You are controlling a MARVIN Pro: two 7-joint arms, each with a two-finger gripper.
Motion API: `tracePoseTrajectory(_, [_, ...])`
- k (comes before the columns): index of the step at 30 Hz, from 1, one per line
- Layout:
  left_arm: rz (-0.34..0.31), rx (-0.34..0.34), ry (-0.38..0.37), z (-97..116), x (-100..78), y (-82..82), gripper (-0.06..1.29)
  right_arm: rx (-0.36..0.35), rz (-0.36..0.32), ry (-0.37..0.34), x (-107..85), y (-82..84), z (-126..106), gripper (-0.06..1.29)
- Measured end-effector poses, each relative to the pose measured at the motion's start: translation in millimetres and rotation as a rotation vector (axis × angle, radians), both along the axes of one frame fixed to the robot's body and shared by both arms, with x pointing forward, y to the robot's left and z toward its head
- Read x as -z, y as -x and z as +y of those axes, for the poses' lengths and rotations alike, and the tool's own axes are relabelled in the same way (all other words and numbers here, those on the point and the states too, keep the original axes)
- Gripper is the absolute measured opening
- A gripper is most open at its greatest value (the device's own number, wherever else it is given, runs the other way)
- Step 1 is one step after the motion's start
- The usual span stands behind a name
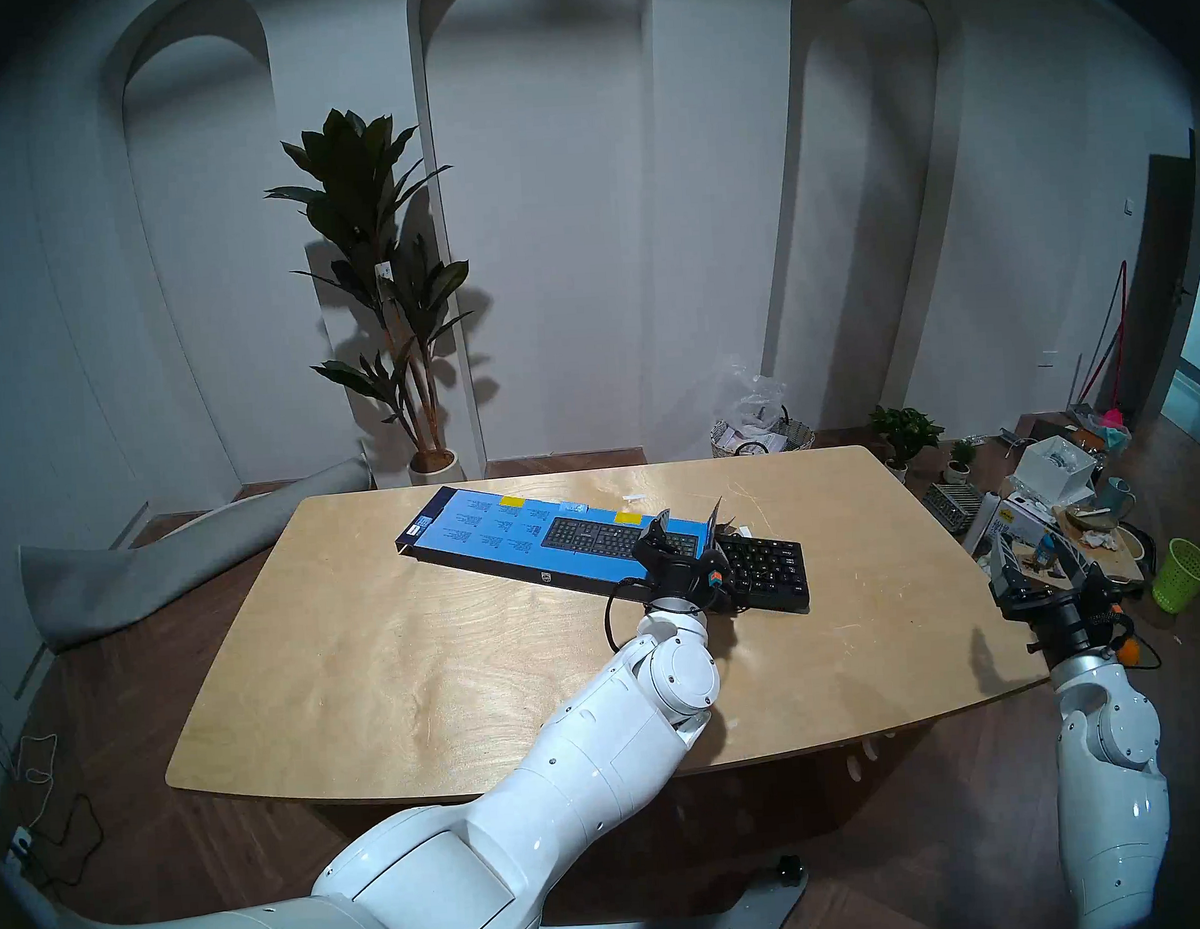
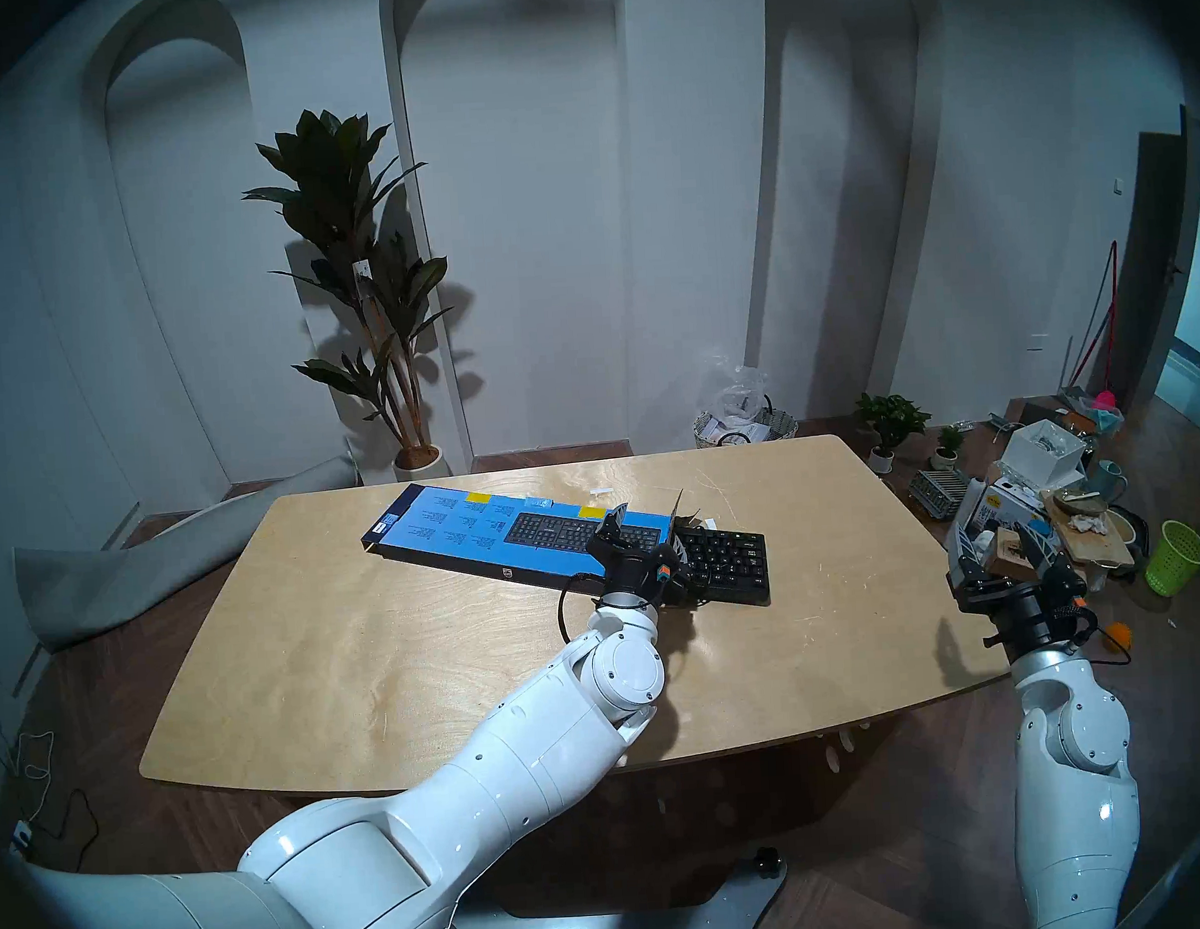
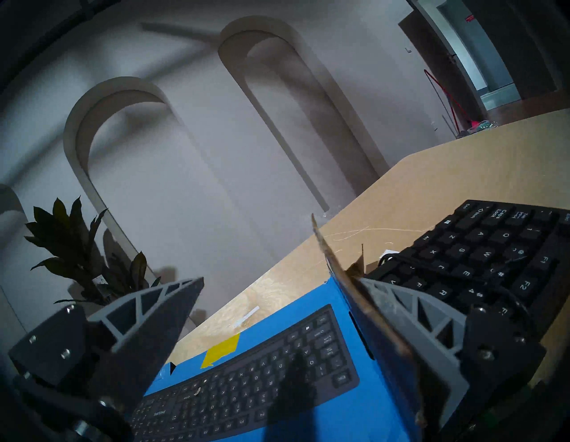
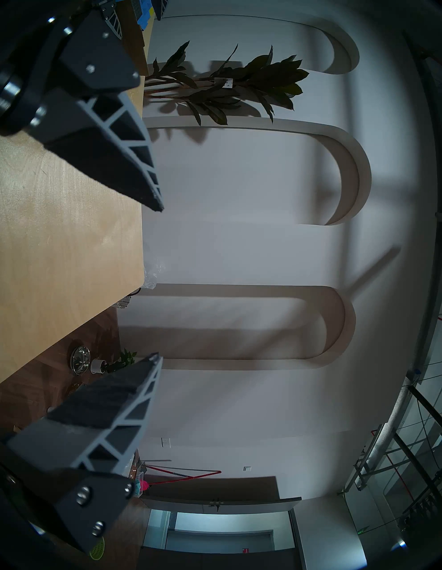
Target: Unwrap the new keyboard and set the wrapping aside
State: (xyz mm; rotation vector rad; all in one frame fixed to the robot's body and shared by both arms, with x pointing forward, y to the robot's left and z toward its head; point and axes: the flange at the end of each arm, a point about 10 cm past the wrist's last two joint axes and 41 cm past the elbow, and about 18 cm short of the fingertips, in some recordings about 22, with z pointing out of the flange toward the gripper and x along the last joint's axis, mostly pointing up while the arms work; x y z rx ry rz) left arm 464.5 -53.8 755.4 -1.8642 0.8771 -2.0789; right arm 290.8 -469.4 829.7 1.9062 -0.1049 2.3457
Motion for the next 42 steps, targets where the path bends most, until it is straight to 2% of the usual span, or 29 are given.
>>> tracePoseTrajectory(6, [0.013, 0.016, 0.062, -2.2, 0.3, -0.5, 1.24, 0.000, 0.000, 0.000, -0.2, 0.0, 0.1, 1.25])
tracePoseTrajectory(7, [0.031, 0.032, 0.096, -4.5, -2.2, -0.4, 1.24, 0.000, 0.000, 0.000, -0.2, 0.0, 0.1, 1.25])
tracePoseTrajectory(13, [0.085, 0.102, 0.176, -17.1, -8.2, 7.2, 1.24, 0.000, 0.000, 0.000, -0.3, 0.0, 0.1, 1.25])
tracePoseTrajectory(18, [0.128, 0.143, 0.182, -24.4, -5.0, 15.7, 1.24, 0.000, -0.002, 0.001, -0.7, 0.0, 0.2, 1.25])
tracePoseTrajectory(25, [0.143, 0.119, 0.131, -15.7, 10.7, 12.6, 1.24, 0.001, -0.002, 0.001, -1.0, -0.1, 0.3, 1.25])
tracePoseTrajectory(32, [0.124, 0.083, 0.117, -7.3, 12.3, 2.4, 1.24, 0.001, -0.002, 0.001, -1.0, -0.1, 0.3, 1.25])
tracePoseTrajectory(34, [0.125, 0.073, 0.120, -5.8, 12.2, 0.4, 1.24, 0.001, -0.002, 0.001, -1.0, -0.1, 0.3, 1.25])
tracePoseTrajectory(38, [0.167, 0.050, 0.177, -3.7, 11.6, -4.1, 1.24, 0.001, -0.002, 0.001, -1.0, 0.0, 0.3, 1.25])
tracePoseTrajectory(39, [0.181, 0.053, 0.187, -4.4, 11.3, -4.5, 1.22, 0.001, -0.002, 0.001, -1.0, 0.0, 0.3, 1.25])
tracePoseTrajectory(42, [0.209, 0.068, 0.203, -7.2, 10.2, -3.8, 0.94, 0.001, -0.002, 0.001, -1.0, 0.0, 0.3, 1.25])
